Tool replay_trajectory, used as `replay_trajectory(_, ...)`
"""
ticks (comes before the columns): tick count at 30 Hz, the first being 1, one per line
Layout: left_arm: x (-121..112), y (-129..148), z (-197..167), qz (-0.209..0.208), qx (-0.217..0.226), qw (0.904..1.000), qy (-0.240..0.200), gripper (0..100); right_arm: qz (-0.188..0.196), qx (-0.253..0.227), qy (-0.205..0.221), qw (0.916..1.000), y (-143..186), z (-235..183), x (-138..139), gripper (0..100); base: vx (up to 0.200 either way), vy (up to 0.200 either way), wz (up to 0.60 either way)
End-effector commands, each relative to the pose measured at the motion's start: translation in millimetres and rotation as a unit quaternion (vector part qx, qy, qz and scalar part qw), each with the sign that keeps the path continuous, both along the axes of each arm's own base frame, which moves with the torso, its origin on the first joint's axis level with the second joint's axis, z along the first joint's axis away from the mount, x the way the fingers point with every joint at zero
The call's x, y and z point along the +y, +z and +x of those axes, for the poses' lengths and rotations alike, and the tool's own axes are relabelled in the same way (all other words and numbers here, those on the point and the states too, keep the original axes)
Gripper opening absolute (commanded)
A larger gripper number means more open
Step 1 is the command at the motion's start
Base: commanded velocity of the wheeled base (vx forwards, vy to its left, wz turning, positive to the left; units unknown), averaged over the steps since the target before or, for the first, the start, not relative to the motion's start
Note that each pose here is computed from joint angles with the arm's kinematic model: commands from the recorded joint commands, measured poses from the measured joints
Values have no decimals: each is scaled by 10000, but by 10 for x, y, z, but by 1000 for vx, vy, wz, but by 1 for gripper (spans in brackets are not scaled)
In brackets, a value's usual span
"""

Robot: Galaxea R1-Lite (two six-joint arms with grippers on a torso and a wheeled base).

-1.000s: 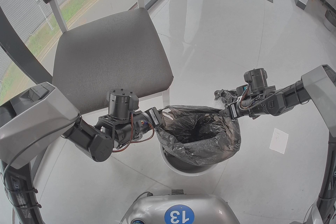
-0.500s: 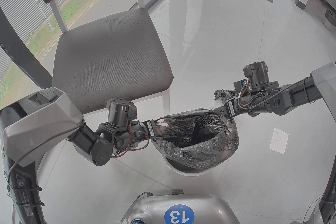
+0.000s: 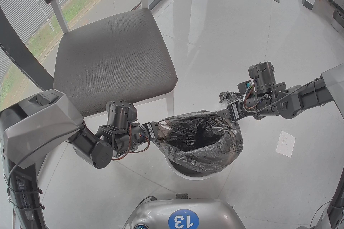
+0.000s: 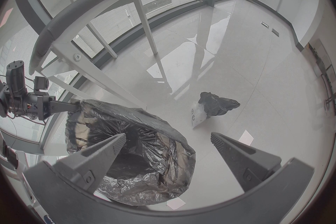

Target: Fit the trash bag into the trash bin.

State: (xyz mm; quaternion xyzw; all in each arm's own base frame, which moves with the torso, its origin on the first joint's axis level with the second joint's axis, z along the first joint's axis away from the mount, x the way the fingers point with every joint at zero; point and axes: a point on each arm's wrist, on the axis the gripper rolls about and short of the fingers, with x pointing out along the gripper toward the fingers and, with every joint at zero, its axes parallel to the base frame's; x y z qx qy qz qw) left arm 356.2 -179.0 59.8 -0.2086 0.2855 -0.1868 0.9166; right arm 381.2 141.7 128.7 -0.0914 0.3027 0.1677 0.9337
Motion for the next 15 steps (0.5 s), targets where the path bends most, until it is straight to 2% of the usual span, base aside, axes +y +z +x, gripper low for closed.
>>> replay_trajectory(1,-8,10,1,-14,-17,10000,-9,100,-9,10,10,10000,0,-13,3,100,0,0,0)
replay_trajectory(14,52,112,-23,-40,-108,9999,45,100,-24,46,29,10000,6,-80,-16,100,0,0,0)
replay_trajectory(15,59,229,-80,-82,-217,9997,9,100,-23,62,24,10000,22,-121,-31,100,0,0,0)
